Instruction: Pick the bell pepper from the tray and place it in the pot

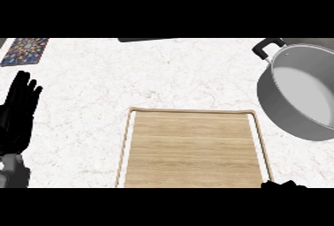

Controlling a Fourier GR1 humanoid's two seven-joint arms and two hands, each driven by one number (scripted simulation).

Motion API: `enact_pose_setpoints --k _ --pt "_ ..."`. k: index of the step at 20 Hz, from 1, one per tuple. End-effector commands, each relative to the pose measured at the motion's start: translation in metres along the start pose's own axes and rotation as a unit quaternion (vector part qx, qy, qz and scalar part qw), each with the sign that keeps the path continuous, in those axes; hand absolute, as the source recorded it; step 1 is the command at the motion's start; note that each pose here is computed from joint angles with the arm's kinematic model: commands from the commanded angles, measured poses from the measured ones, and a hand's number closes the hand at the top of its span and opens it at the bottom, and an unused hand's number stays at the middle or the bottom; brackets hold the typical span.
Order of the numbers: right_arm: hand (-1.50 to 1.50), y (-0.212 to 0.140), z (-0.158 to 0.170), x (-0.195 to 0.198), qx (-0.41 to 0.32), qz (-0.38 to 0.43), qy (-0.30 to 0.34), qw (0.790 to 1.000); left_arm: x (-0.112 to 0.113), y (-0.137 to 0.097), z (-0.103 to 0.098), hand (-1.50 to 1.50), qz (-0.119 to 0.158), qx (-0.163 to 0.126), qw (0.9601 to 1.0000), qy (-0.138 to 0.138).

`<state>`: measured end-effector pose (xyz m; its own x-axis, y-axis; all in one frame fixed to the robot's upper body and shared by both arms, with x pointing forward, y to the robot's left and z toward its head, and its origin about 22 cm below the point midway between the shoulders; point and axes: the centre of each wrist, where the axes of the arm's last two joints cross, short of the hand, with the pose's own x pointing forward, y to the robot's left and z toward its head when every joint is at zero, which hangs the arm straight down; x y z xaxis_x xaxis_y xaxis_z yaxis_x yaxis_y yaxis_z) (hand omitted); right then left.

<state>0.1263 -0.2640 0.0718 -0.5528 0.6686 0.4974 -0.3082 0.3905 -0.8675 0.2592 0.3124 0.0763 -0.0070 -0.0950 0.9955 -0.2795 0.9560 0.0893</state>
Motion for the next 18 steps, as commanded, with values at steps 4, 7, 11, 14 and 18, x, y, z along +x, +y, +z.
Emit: enact_pose_setpoints --k 4,7,11,14,18 --pt "1.5 -0.058 0.045 0.044 -0.203 -0.015 0.044 0.978 0.007 -0.016 0.003 0.0 -0.002 -0.02 0.9997 -0.013" --pt "1.5 -0.067 0.056 0.041 -0.247 -0.038 0.058 0.967 0.002 -0.018 0.0 0.0 0.004 -0.024 0.9997 -0.003" --pt "1.5 -0.093 0.069 0.022 -0.279 -0.021 0.091 0.956 0.015 -0.027 -0.017 0.0 0.007 -0.039 0.9991 -0.015" --pt "1.5 -0.117 0.082 0.007 -0.282 -0.044 0.107 0.952 0.003 -0.036 -0.01 0.0 0.003 -0.052 0.9986 -0.011" --pt "1.5 -0.152 0.082 -0.016 -0.307 -0.061 0.123 0.942 0.003 -0.045 -0.01 0.0 0.008 -0.053 0.9984 -0.018"
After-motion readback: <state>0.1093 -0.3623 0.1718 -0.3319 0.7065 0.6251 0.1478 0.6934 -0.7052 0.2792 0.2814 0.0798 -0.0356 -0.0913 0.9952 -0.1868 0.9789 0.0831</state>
